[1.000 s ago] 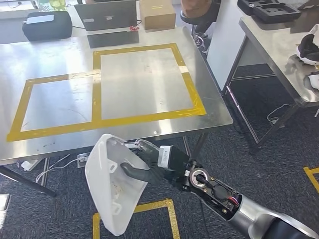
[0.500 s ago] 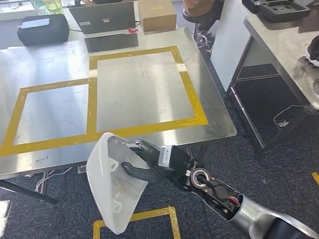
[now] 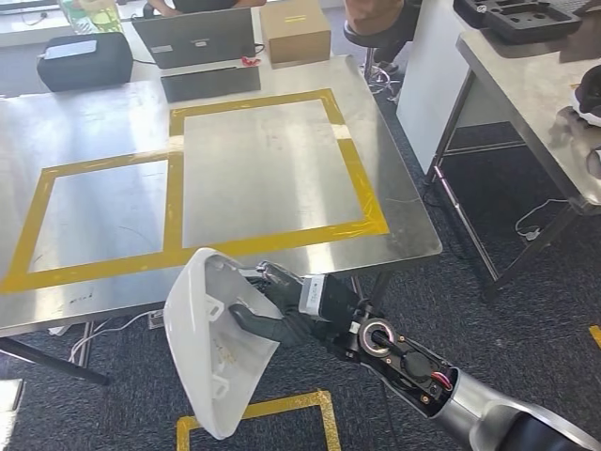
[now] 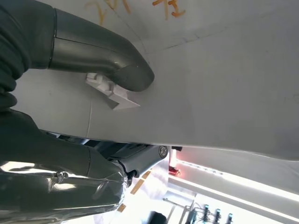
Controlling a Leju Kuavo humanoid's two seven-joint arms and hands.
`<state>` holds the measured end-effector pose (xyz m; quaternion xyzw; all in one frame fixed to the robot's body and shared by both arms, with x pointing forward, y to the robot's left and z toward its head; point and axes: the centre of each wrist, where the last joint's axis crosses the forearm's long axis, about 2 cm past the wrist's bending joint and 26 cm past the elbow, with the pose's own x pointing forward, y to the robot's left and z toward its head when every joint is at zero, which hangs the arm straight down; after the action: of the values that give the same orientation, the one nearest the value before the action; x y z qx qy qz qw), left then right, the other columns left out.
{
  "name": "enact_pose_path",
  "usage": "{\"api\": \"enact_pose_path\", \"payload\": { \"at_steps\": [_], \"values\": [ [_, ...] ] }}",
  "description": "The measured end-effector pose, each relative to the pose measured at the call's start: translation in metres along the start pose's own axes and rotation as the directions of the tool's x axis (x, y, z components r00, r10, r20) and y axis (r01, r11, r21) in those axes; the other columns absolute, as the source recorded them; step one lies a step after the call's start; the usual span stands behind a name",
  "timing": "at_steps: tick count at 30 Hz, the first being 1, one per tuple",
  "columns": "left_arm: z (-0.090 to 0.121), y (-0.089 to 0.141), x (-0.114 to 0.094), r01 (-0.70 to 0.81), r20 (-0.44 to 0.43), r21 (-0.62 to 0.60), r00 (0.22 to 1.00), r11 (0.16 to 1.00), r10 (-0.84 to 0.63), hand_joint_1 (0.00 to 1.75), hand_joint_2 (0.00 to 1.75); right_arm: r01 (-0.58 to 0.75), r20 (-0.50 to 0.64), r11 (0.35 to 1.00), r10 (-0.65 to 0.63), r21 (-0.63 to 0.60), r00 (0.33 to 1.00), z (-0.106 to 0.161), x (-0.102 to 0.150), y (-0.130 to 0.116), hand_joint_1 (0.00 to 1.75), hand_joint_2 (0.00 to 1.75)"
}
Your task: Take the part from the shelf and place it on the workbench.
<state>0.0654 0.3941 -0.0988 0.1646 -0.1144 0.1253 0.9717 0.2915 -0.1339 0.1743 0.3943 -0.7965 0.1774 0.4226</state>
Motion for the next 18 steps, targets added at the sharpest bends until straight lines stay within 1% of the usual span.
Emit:
{"api": "enact_pose_path", "payload": {
  "at_steps": [18],
  "values": [
    [-0.0002, 0.0014, 0.0004, -0.005, 0.001, 0.005, 1.0, 1.0, 0.005, 0.0, 1.75, -0.058, -0.035, 0.998, 0.059, 0.029, 0.998, -0.0087, -0.005, -0.0062, 1.75, 1.75]
  ]
}}
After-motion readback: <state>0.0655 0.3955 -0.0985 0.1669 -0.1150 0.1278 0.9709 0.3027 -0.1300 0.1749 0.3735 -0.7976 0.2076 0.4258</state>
